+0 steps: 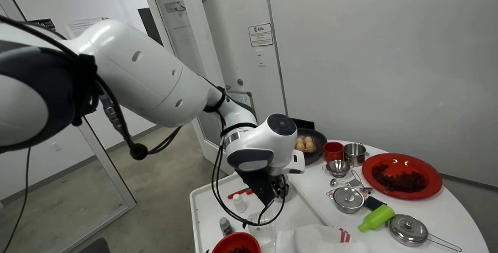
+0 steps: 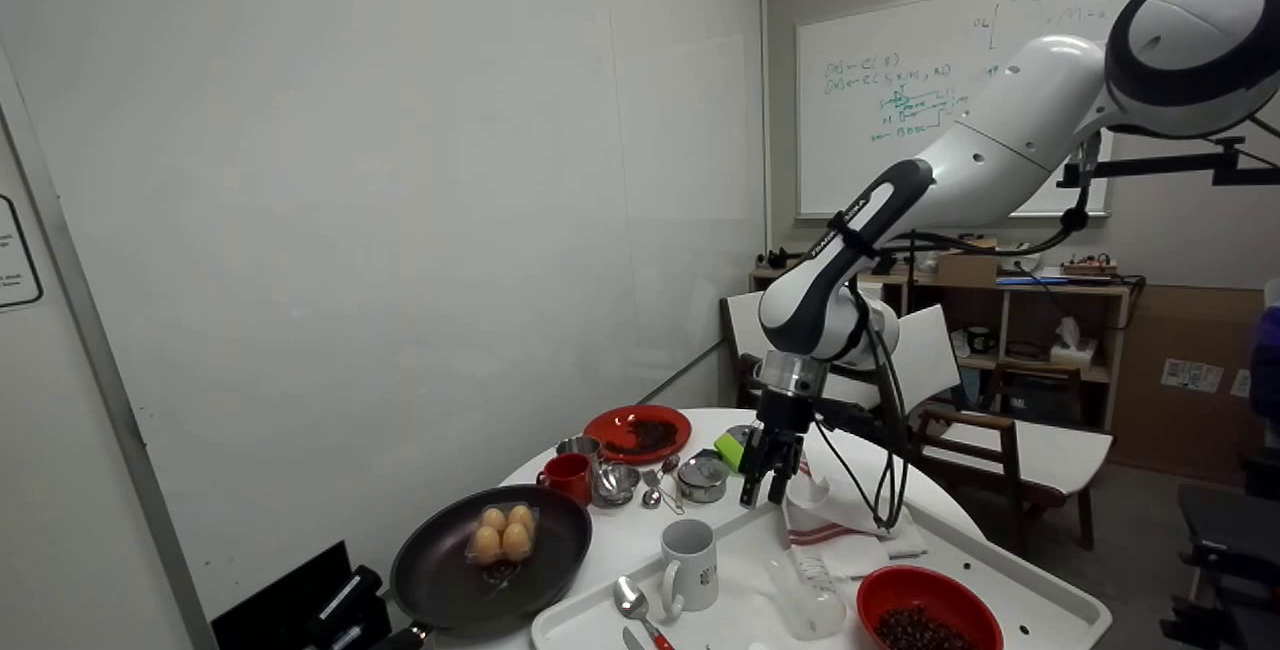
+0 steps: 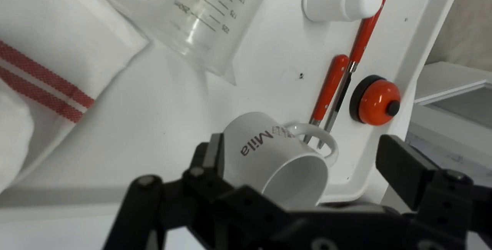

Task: Put the mug on the left side of the sharpie

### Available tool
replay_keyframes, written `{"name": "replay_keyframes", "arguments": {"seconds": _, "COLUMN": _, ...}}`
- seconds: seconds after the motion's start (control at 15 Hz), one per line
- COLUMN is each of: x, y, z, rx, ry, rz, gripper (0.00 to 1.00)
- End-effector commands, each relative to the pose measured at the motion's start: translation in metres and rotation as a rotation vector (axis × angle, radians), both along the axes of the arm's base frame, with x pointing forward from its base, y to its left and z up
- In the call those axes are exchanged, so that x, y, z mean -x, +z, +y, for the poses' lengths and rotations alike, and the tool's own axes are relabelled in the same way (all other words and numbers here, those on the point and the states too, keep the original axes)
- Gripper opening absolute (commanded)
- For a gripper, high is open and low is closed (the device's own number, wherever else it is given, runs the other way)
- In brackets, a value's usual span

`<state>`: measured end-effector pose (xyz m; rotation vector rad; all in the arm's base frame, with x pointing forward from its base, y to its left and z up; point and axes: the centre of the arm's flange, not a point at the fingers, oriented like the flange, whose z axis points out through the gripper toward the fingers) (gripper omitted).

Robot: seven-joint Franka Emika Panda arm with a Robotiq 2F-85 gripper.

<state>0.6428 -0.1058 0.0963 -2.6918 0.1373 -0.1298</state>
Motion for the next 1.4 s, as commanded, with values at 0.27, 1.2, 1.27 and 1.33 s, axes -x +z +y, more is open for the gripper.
{"name": "replay_keyframes", "arguments": {"seconds": 0.27, "x": -0.001, "y": -0.022, "z": -0.001, "rx": 0.026, "ry": 0.404, "rz": 0.084, "gripper": 1.0}}
{"name": "replay_keyframes", "arguments": {"seconds": 1.2, "x": -0.002, "y": -0.066, "z": 0.012, "rx": 0.05, "ry": 0.895, "rz": 0.065, "gripper": 1.0}}
{"name": "replay_keyframes", "arguments": {"seconds": 1.27, "x": -0.002, "y": -0.07, "z": 0.016, "rx": 0.04, "ry": 0.912, "rz": 0.065, "gripper": 1.0}}
{"name": "replay_keyframes", "arguments": {"seconds": 1.33, "x": -0.001, "y": -0.074, "z": 0.019, "rx": 0.032, "ry": 0.925, "rz": 0.065, "gripper": 1.0}}
